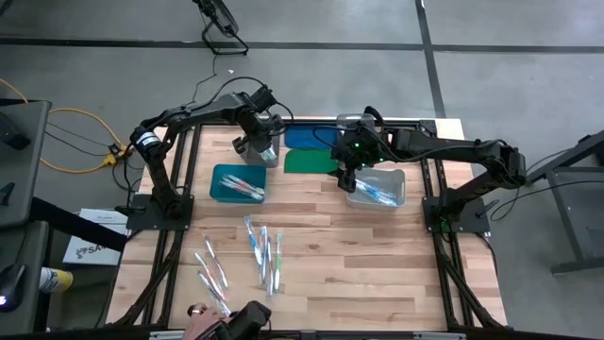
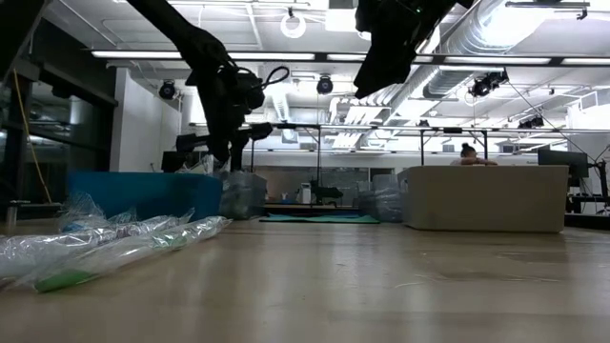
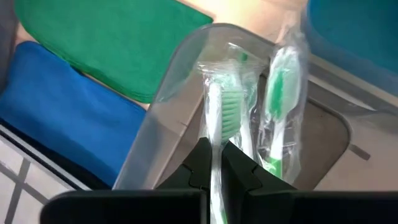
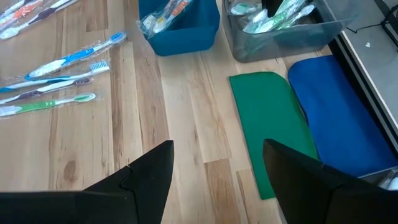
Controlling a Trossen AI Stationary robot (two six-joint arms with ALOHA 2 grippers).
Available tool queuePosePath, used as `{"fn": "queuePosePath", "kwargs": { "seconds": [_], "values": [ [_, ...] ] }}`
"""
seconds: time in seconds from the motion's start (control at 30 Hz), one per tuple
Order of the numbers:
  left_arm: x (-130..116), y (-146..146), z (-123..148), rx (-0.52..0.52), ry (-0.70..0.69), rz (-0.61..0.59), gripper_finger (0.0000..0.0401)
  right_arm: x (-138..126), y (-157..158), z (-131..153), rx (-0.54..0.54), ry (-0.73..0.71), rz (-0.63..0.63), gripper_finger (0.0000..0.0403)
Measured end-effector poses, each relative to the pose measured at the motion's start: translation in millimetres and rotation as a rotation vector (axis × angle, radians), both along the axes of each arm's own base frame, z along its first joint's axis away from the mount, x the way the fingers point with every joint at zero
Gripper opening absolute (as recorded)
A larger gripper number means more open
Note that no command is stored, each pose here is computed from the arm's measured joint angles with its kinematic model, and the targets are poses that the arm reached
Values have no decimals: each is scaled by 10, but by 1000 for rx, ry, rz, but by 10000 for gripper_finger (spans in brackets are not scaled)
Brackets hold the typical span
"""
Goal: Pick & Place Toothbrushes
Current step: Adjust the green toothbrush in the left black bin
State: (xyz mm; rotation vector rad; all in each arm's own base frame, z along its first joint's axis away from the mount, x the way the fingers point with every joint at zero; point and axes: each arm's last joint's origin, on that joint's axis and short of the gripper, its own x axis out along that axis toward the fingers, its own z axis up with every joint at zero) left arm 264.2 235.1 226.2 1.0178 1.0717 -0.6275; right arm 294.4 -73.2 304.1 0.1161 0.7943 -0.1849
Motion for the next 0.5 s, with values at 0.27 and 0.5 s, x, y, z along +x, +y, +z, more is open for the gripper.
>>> {"fn": "queuePosePath", "kwargs": {
  "seconds": [0.27, 0.5],
  "values": [
    [36, 34, -87, -11, 8, 24, 19, -3, 4, -4, 4, 4, 3, 240],
    [27, 26, 21, 7, -37, 66, 102, -22, 10, -23, 21, 31, -7, 240]
  ]
}}
